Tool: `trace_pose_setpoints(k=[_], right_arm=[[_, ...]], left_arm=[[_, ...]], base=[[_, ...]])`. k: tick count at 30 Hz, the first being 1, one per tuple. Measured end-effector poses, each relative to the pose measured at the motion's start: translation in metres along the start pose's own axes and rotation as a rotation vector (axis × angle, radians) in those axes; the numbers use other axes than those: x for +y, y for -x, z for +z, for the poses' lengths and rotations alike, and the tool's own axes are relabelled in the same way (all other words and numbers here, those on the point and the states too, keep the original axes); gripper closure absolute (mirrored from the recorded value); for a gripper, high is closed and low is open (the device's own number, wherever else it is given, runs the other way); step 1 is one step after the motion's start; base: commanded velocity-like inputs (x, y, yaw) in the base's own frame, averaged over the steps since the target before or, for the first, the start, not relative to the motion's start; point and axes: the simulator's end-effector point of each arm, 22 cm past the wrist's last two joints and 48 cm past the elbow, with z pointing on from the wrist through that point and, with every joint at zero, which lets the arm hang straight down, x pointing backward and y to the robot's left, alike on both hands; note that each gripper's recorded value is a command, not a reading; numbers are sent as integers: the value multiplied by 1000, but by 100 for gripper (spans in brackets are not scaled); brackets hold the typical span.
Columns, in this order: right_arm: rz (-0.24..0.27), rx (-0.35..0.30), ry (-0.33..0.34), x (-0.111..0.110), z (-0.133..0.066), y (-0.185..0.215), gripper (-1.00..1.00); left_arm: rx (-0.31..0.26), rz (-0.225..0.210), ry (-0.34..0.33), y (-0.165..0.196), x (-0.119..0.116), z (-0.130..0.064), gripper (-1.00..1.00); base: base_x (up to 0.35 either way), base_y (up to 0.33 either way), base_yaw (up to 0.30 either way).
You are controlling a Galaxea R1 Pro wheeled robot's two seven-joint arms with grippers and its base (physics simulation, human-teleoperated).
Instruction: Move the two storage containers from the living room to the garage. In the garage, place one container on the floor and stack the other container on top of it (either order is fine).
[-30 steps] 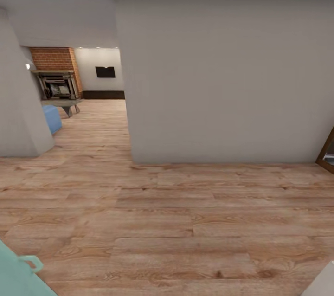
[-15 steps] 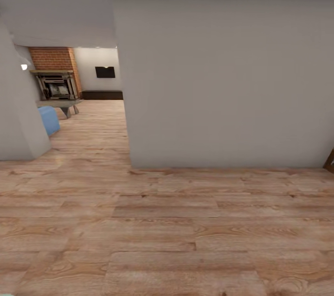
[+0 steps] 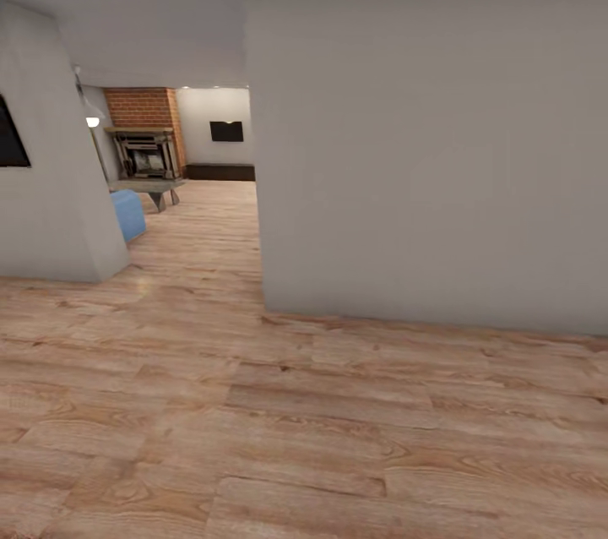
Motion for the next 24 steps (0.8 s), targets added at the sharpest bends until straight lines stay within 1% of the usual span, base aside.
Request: trace_pose_setpoints(k=[24], right_arm=[[0, 0, -1, 0, 0, 0, -100]], left_arm=[[2, 0, -2, 0, -1, 0, -100]], base=[[326, 0, 261]])
